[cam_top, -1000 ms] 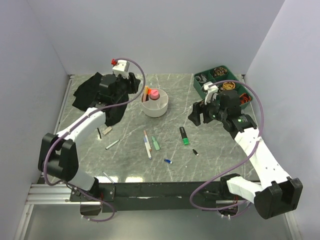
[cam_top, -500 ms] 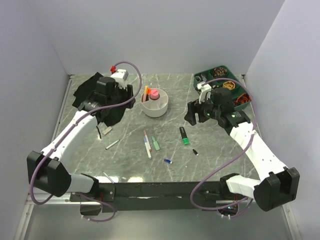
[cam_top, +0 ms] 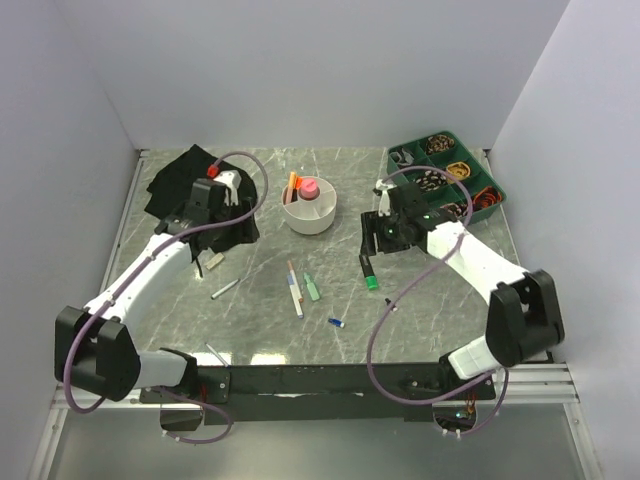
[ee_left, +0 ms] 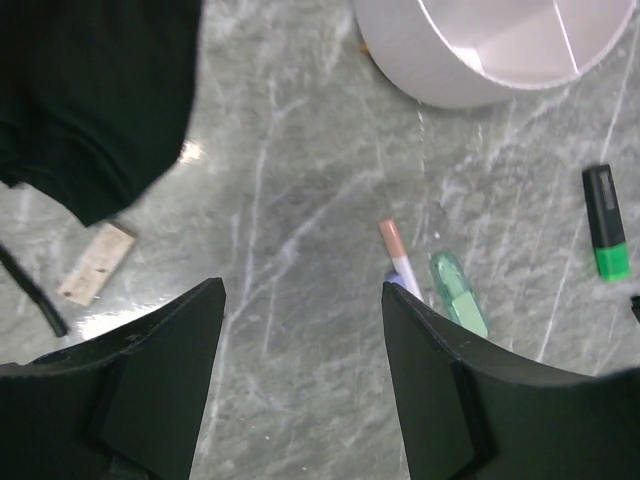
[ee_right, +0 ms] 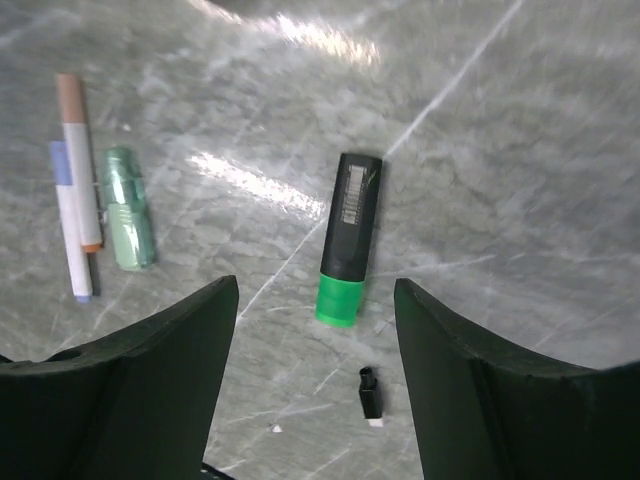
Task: Sort the stationery into containers
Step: Pick up the pen from the center of the board.
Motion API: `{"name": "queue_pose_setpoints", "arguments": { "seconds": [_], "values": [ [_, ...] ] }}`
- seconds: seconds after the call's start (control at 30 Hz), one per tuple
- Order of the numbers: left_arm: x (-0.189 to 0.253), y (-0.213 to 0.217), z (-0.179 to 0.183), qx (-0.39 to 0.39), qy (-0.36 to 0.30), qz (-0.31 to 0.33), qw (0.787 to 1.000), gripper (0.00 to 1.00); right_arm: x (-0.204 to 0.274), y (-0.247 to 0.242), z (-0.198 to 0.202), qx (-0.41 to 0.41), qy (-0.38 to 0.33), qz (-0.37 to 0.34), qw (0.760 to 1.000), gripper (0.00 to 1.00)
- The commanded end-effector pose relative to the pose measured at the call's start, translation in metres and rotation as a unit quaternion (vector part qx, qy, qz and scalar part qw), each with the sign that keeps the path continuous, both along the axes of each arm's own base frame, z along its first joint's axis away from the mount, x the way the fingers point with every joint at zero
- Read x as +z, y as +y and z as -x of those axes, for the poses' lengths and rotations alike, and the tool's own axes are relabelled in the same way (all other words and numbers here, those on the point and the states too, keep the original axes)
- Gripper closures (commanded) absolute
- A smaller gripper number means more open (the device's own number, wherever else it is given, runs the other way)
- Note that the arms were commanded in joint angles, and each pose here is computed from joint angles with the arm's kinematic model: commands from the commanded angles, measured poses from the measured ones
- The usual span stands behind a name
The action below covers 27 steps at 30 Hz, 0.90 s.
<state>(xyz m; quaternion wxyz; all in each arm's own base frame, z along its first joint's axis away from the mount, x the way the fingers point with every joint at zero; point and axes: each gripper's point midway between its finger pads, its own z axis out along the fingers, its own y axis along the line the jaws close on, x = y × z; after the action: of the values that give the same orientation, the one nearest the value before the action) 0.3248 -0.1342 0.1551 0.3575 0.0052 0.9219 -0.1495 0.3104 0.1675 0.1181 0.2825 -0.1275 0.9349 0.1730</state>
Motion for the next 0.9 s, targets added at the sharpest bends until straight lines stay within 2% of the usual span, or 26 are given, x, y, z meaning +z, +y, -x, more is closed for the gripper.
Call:
{"name": "queue_pose_setpoints", "arguments": {
  "seconds": [0.0, 0.03, 0.1, 0.13, 0.17, 0.2, 0.23, 0.3, 0.33, 0.43, 0.6, 0.67, 0.7, 0.77, 0.8, 0.87],
  "values": [
    [0.047, 0.0, -0.018, -0.005, -0.073, 0.001, 0.997, 0.31, -0.006, 0.002, -0.004, -0.052, 0.036, -0.008, 0.998, 0.3],
    [0.052, -0.004, -0.018, -0.039, -0.091, -0.02, 0.995, 0.31, -0.01, 0.003, -0.002, -0.053, 0.043, -0.009, 0.998, 0.29],
    [0.075, -0.056, -0.001, -0.191, -0.138, 0.004, 0.972, 0.33, -0.008, 0.006, 0.002, -0.061, 0.046, -0.022, 0.997, 0.29],
    [0.084, -0.08, 0.011, -0.296, -0.187, -0.027, 0.936, 0.33, -0.003, 0.001, -0.002, -0.074, 0.038, -0.027, 0.996, 0.29],
    [0.095, -0.104, 0.03, -0.382, -0.219, -0.008, 0.898, 0.33, 0.003, -0.002, -0.006, -0.094, 0.034, -0.037, 0.994, 0.29],
    [0.113, -0.118, 0.035, -0.427, -0.273, -0.014, 0.862, 0.32, 0.017, -0.003, -0.01, -0.101, 0.02, -0.06, 0.993, 0.28],
    [0.122, -0.132, 0.044, -0.49, -0.331, -0.04, 0.806, 0.31, 0.025, -0.011, -0.016, -0.115, 0.013, -0.074, 0.991, 0.28],
    [0.134, -0.155, 0.055, -0.559, -0.4, -0.033, 0.726, 0.25, 0.045, -0.021, -0.023, -0.134, -0.013, -0.09, 0.987, 0.28],
    [0.135, -0.162, 0.055, -0.59, -0.433, -0.053, 0.679, 0.24, 0.052, -0.028, -0.025, -0.144, -0.021, -0.094, 0.985, 0.28],
    [0.115, -0.195, 0.057, -0.672, -0.427, -0.045, 0.603, 0.23, 0.069, -0.065, -0.034, -0.208, -0.046, -0.101, 0.972, 0.28],
    [0.076, -0.249, 0.038, -0.747, -0.371, -0.003, 0.552, 0.27, 0.092, -0.143, -0.039, -0.324, -0.073, -0.124, 0.935, 0.24],
    [0.055, -0.259, 0.044, -0.777, -0.352, -0.005, 0.521, 0.27, 0.093, -0.151, -0.033, -0.329, -0.065, -0.148, 0.93, 0.24],
    [0.043, -0.27, 0.035, -0.793, -0.361, -0.016, 0.491, 0.27, 0.095, -0.159, -0.029, -0.338, -0.067, -0.157, 0.926, 0.24],
    [0.023, -0.273, 0.045, -0.818, -0.327, -0.011, 0.473, 0.26, 0.091, -0.16, -0.022, -0.333, -0.06, -0.169, 0.926, 0.24],
    [0.014, -0.281, 0.04, -0.828, -0.333, -0.015, 0.451, 0.26, 0.093, -0.162, -0.017, -0.334, -0.062, -0.174, 0.924, 0.24],
    [0.003, -0.285, 0.042, -0.84, -0.32, -0.015, 0.439, 0.26, 0.085, -0.156, -0.01, -0.321, -0.053, -0.182, 0.928, 0.24]
  ]
}}
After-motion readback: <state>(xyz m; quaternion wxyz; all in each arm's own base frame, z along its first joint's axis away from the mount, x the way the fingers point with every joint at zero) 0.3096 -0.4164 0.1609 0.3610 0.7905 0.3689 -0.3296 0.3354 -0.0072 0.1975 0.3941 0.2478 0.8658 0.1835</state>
